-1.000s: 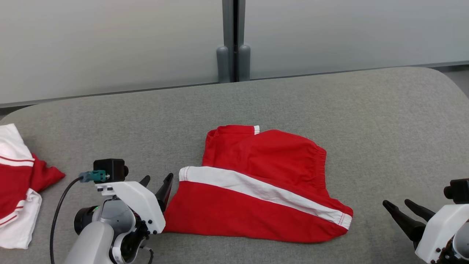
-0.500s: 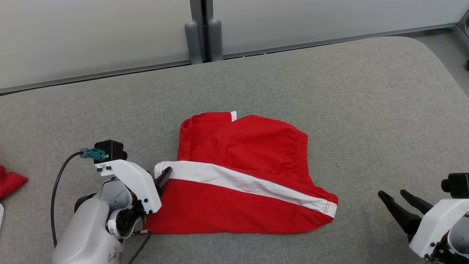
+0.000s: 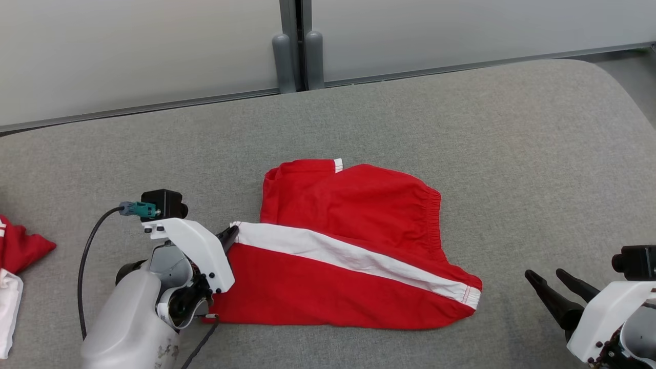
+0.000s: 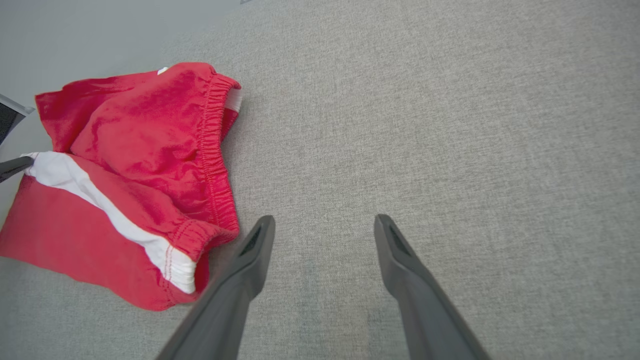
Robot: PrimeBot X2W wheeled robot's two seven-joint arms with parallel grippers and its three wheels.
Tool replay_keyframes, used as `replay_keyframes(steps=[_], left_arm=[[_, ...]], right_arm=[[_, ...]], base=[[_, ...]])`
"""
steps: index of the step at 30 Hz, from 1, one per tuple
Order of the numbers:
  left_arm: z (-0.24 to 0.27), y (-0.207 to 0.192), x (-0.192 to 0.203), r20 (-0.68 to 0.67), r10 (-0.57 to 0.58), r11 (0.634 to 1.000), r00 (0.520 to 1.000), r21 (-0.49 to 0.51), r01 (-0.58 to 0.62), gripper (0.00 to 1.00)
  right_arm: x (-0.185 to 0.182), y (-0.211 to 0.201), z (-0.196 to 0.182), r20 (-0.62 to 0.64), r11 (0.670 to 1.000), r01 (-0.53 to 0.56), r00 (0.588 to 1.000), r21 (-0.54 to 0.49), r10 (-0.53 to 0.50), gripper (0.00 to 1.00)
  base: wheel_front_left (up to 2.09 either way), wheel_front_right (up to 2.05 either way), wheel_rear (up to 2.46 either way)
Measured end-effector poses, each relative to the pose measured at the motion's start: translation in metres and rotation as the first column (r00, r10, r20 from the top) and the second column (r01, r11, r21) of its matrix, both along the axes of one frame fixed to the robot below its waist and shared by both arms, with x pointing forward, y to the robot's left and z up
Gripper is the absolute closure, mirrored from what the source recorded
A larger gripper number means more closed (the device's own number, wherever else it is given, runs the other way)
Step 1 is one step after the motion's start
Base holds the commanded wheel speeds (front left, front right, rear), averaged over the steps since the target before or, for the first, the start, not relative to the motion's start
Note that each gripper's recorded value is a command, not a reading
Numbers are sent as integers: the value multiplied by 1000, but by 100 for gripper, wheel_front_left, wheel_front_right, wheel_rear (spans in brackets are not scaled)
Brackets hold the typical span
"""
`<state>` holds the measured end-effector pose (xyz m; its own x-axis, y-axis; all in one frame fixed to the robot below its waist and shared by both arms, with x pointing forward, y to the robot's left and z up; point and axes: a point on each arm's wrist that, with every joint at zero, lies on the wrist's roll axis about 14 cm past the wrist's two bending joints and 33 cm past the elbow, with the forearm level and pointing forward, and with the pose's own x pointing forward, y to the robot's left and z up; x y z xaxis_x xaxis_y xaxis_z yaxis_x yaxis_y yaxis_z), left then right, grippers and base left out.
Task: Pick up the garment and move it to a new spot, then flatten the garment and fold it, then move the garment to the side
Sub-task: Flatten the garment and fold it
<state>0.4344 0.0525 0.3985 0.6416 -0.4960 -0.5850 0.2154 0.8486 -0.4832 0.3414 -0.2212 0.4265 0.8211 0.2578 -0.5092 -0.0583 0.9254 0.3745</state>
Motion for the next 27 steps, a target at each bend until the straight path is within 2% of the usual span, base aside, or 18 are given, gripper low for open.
replay_keyframes(steps=[6,12,19,27], left_arm=[[23,14,-8,98,14,1000,995,-4,-14,100],[40,43,-38,134,32,999,990,8,-33,100],[37,62,-94,78,87,996,993,17,-89,100],[25,72,-133,5,176,984,984,20,-176,100]], right_arm=[[-2,5,3,14,1000,-9,1000,4,9,0],[0,17,5,26,999,-39,999,12,39,0],[6,33,2,24,997,-79,997,16,78,0],[6,36,2,21,996,-90,996,4,90,0]], base=[[0,0,0],[0,0,0],[0,0,0],[0,0,0]])
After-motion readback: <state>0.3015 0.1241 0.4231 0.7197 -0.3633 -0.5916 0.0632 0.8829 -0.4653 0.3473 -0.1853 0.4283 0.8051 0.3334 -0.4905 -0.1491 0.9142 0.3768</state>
